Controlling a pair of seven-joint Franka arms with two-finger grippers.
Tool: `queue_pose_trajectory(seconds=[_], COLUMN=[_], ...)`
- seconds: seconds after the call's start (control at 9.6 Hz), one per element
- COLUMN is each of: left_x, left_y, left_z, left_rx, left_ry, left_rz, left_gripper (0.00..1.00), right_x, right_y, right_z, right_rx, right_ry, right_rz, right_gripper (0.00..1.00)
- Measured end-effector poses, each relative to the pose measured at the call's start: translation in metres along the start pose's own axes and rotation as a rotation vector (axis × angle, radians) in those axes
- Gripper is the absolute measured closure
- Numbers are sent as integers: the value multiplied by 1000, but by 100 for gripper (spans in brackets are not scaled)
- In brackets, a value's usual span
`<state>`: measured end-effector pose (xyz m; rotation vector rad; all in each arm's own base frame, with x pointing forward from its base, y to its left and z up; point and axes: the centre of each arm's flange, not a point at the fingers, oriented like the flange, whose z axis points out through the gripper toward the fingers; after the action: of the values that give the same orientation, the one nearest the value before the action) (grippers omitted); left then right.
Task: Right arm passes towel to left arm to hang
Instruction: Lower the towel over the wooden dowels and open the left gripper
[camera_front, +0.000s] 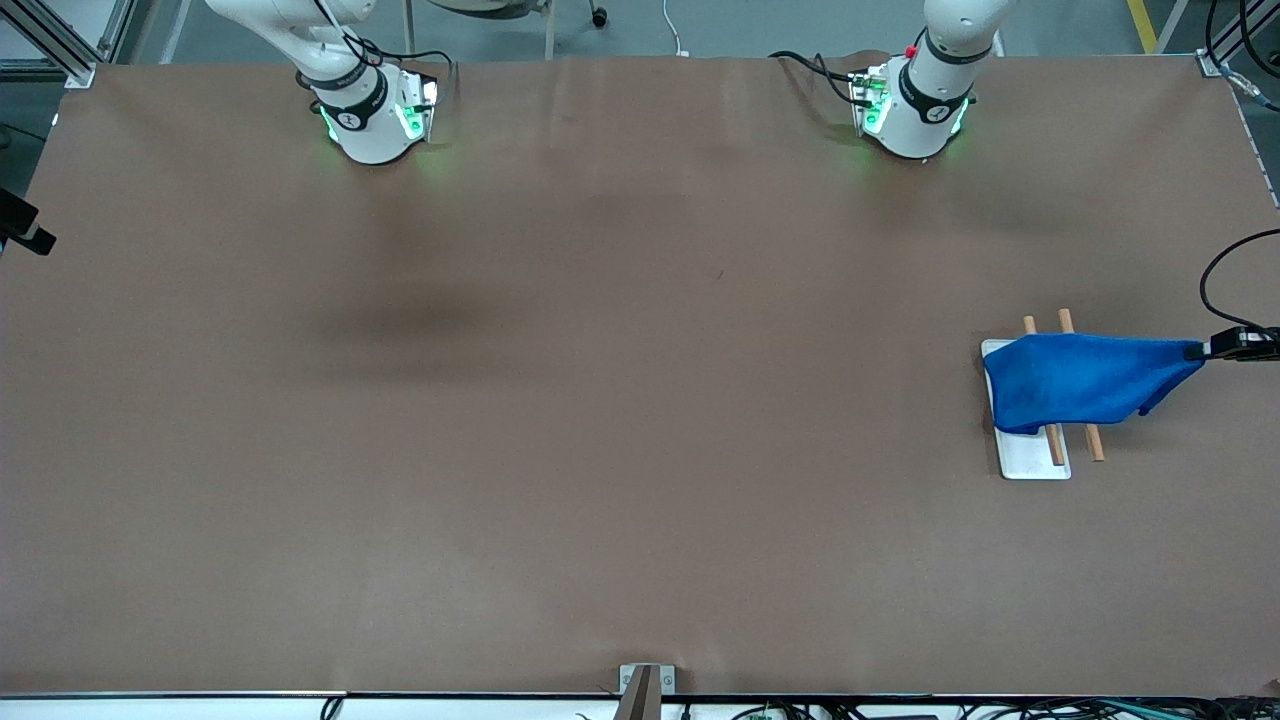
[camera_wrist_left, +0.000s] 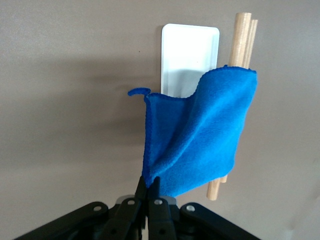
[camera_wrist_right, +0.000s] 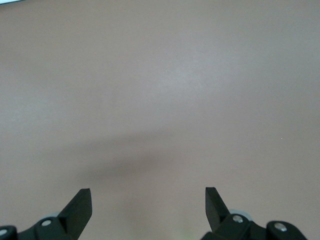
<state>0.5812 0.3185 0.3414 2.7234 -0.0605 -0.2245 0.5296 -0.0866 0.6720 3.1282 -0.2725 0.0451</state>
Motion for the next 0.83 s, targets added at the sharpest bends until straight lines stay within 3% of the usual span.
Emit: queue_pose_trajectory(seconds=[0.31, 0.62, 0.73, 0.83], left_x=[6, 12, 15, 19], left_y=[-14, -10, -1, 16], left_z=[14, -19, -35, -51], left_rx=[22, 120, 137, 152], left_ry=[13, 32, 53, 73], left_rz=[-4, 27, 32, 8], left_gripper=[52, 9, 0, 0], right_x=[-2, -2, -2, -2], right_y=[0, 0, 0, 0], right_z=[2, 2, 2, 2], right_rx=[0, 0, 0, 0], right_ry=[-19, -20, -20, -21], right_rz=[9, 13, 14, 14], right_gripper=[0, 0, 0, 0])
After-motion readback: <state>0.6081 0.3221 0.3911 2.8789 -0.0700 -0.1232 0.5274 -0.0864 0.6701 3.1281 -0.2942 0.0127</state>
